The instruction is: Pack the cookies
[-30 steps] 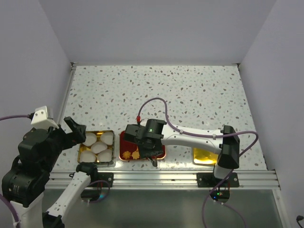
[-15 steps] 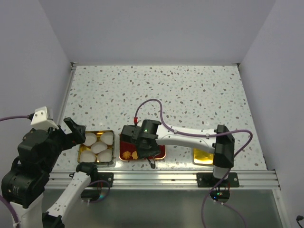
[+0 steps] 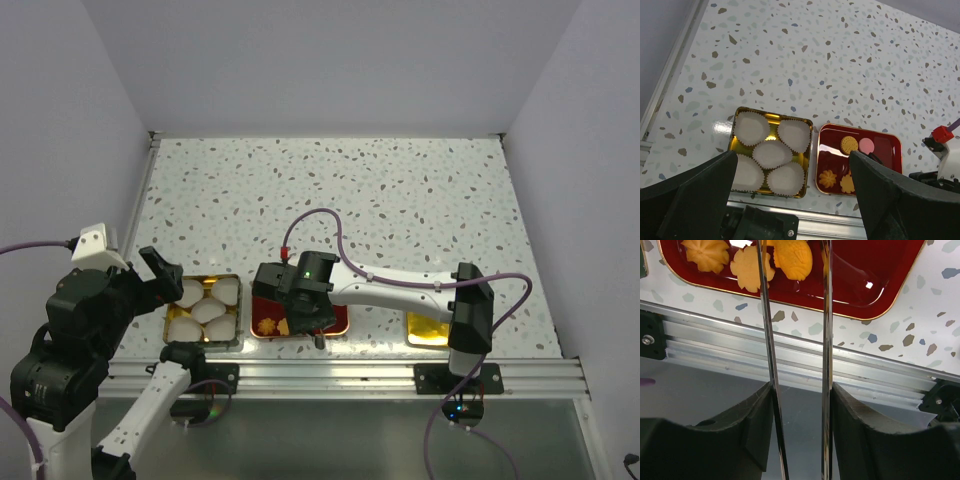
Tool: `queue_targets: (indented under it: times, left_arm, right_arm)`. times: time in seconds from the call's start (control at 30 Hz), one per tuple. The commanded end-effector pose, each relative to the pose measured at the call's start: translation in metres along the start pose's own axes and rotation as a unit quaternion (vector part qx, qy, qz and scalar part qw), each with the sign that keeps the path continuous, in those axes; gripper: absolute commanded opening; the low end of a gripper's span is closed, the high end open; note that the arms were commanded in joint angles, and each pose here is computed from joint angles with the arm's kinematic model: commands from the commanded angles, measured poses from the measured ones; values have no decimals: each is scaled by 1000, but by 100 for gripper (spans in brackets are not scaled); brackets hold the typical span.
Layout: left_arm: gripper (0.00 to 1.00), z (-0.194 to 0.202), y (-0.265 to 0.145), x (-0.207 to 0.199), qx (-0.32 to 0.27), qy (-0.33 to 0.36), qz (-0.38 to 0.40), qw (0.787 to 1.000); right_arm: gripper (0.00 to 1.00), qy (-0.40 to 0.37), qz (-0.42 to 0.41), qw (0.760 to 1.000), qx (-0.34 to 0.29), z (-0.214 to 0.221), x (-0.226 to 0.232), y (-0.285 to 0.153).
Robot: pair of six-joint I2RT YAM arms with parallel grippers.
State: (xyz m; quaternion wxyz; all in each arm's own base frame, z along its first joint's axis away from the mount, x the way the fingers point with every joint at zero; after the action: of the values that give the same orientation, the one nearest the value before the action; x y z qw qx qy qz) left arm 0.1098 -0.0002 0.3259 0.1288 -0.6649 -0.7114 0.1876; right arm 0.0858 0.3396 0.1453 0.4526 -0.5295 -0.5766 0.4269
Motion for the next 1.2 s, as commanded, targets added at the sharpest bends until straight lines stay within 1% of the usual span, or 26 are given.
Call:
queue_targets:
  times: [0.0,0.1,0.13,0.23,0.37,0.47,0.5,0.57,0.6,0.67,0.7,0.8,0.83,0.9,1.1,1.17]
  left_arm:
    - [100,-5,0,-1,-11,4,5,1000]
    - [100,-6,-1,-1,-11,4,3,1000]
    - [100,-6,-1,0,-11,5,3,1000]
    - [100,-9,-4,1,-13,6,-2,1000]
    - [100,-16,-9,2,-19,4,-4,1000]
    - [100,-17,-9,3,-20,4,-4,1000]
    - [100,-17,-8,3,-20,4,-5,1000]
    - [100,-16,-7,2,-17,5,-4,1000]
    - [100,-15,-7,2,-17,5,-3,1000]
    - [100,-15,-7,2,-17,4,-2,1000]
    - [100,-15,-7,2,-18,4,-2,1000]
    - [100,-15,-8,1,-18,4,-1,1000]
    - [100,-15,-8,2,-18,4,-2,1000]
    - [100,-14,-7,2,-15,4,-3,1000]
    - [100,-14,-10,1,-20,0,1,1000]
    - [100,-14,-11,1,-21,-1,5,1000]
  right_arm:
    - [49,-3,-2,1000,-10,-2,1,-4]
    - [42,-7,-1,1000,-11,-2,2,-3]
    - [38,-7,0,1000,-10,-2,1,-3]
    - [35,-7,3,1000,-17,-6,-1,-9]
    - [34,-5,3,999,-37,-16,-2,-26]
    - [34,-7,-11,998,-54,-26,5,-46]
    - [34,-6,-28,998,-60,-32,13,-56]
    - [33,-12,-32,997,-62,-35,18,-62]
    - [33,-10,-53,996,-68,-39,28,-73]
    - [34,-19,-63,996,-63,-39,38,-76]
    - [33,-18,-85,994,-65,-40,48,-86]
    - [34,-31,-122,991,-50,-35,74,-88]
    - [34,-38,-123,991,-38,-29,82,-80]
    - [33,-40,-141,989,-32,-28,96,-82]
    - [33,-48,-152,987,-18,-22,122,-63]
    - [33,-49,-151,987,-15,-21,124,-60]
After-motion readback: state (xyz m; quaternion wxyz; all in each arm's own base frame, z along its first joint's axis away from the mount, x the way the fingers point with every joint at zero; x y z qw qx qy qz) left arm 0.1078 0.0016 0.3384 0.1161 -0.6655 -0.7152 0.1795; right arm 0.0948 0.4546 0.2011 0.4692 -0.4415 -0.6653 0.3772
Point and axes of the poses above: each gripper's point midway between its finger pads, its own y axis out along the fingers, its own x axis along the line the jaws close on, z = x × y, the point moved 1 cm from there along -y, back along the fingers, and after that the axes turned 13 degrees about y, right-handed, at the moved point
